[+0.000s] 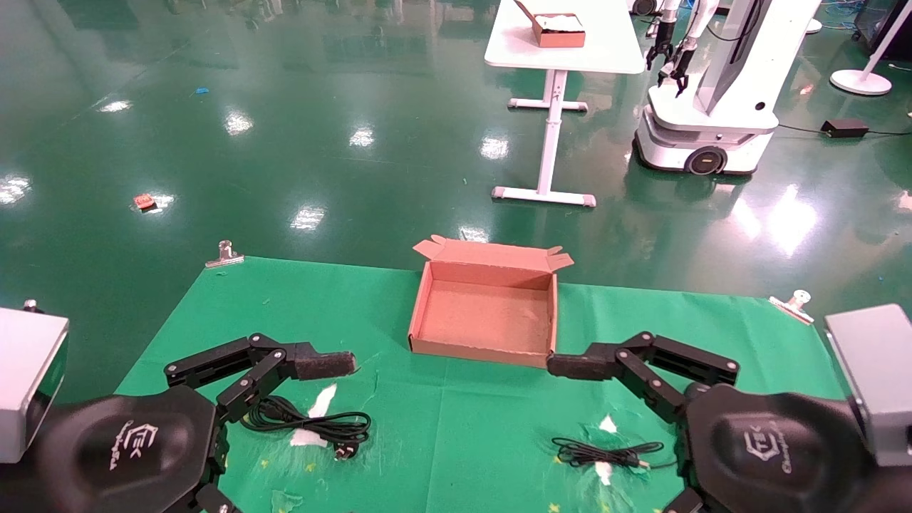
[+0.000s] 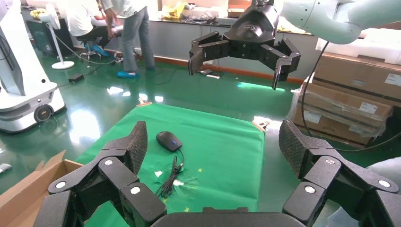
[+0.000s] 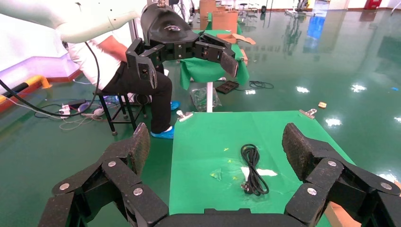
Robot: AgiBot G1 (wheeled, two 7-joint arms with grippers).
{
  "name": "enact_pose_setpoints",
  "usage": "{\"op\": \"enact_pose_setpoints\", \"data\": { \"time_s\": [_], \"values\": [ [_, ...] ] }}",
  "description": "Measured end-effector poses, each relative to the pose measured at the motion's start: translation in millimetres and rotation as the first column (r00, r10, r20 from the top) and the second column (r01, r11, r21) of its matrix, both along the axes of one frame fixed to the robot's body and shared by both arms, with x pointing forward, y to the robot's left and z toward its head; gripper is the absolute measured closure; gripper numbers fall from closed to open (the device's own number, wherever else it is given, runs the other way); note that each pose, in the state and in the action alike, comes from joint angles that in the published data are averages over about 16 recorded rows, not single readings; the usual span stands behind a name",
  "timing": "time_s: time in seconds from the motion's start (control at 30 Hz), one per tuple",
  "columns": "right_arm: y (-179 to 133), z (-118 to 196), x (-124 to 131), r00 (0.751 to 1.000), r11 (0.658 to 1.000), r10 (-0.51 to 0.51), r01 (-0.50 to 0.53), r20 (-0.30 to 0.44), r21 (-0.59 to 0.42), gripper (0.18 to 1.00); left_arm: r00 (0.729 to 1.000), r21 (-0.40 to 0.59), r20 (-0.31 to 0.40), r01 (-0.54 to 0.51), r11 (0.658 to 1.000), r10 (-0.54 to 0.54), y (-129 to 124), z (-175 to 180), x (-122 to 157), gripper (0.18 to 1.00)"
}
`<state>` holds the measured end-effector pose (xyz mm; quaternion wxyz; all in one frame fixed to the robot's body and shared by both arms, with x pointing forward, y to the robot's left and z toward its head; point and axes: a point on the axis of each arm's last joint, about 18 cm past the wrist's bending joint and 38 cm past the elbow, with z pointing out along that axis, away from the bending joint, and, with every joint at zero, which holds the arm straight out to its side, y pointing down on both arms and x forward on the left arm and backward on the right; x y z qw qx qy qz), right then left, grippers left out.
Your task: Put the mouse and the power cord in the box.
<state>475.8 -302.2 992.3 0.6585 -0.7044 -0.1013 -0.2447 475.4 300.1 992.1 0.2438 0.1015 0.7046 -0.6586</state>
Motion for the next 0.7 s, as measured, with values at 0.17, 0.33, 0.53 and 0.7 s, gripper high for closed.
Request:
{"op": "enact_pose_setpoints", "data": {
  "time_s": [0.17, 0.33, 0.53, 0.7],
  "values": [
    [0.0, 0.0, 0.0, 1.0, 1.0, 0.0, 0.0, 0.0, 0.0, 0.178, 1.0, 0.0, 0.0, 0.0, 1.0, 0.0, 0.0, 0.0, 0.0, 0.184],
    [0.0, 0.0, 0.0, 1.0, 1.0, 0.0, 0.0, 0.0, 0.0, 0.178, 1.0, 0.0, 0.0, 0.0, 1.0, 0.0, 0.0, 0.0, 0.0, 0.184],
    [0.0, 0.0, 0.0, 1.0, 1.0, 0.0, 0.0, 0.0, 0.0, 0.178, 1.0, 0.0, 0.0, 0.0, 1.0, 0.0, 0.0, 0.0, 0.0, 0.184],
    [0.0, 0.0, 0.0, 1.0, 1.0, 0.0, 0.0, 0.0, 0.0, 0.178, 1.0, 0.0, 0.0, 0.0, 1.0, 0.0, 0.0, 0.0, 0.0, 0.184]
  ]
}}
